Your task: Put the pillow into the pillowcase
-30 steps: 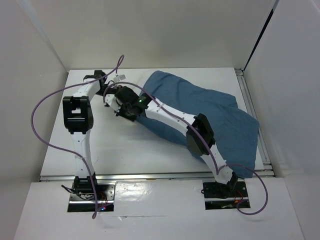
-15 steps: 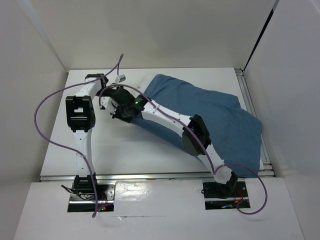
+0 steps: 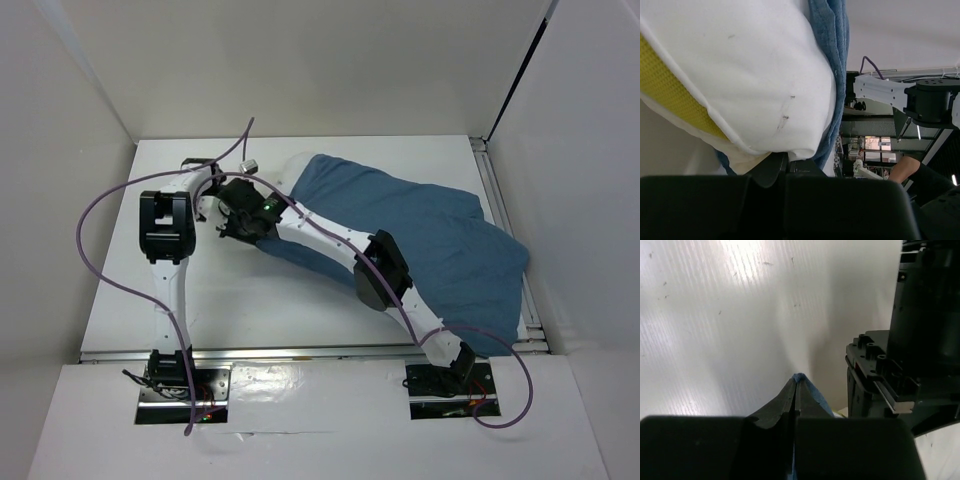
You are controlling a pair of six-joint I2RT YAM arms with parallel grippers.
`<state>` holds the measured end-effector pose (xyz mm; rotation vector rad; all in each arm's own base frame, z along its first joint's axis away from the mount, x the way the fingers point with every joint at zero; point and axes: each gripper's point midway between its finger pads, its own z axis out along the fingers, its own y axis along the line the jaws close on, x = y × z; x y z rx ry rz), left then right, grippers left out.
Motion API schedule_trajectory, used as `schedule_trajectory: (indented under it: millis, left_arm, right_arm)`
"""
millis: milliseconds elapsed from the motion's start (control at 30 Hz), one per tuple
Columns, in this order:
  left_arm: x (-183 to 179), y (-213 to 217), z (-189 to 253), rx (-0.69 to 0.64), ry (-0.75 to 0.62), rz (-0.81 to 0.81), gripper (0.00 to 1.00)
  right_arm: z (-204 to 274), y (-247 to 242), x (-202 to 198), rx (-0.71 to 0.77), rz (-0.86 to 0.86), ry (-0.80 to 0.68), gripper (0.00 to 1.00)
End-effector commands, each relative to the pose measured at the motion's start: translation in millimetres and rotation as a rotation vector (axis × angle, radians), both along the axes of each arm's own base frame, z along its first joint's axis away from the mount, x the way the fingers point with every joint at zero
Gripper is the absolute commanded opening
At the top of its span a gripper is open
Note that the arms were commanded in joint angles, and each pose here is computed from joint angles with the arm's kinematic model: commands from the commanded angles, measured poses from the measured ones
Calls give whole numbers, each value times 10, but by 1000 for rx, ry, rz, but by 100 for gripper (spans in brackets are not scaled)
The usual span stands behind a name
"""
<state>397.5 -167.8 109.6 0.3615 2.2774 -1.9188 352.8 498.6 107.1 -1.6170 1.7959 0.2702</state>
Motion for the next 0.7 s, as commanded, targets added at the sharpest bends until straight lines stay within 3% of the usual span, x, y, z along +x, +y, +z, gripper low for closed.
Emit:
schedule_trajectory:
  millis: [0, 367, 400, 500, 600, 633, 667]
  left_arm:
    - [-79, -429, 420, -196, 86, -27, 0]
    - [-231, -780, 323, -210, 104, -108, 0]
    - [-230, -780, 319, -211, 95, -109, 4]
    - [-181, -747, 375, -198, 44, -111, 35]
    - [-136, -687, 438, -163, -29, -114, 50]
    - [-96, -633, 472, -151, -36, -102, 62]
    - [-59, -539, 450, -138, -31, -79, 67]
  right_arm:
    - [832, 523, 112, 295, 58, -125, 0]
    - [1682, 582, -72, 504, 75, -158, 0]
    - [1670, 563, -84, 499, 75, -154, 0]
    - [1814, 504, -112, 524, 57, -155, 0]
    - [1832, 418, -155, 516, 41, -142, 0]
    - [1830, 385, -182, 513, 33, -127, 0]
    - [1878, 333, -220, 518, 28, -121, 0]
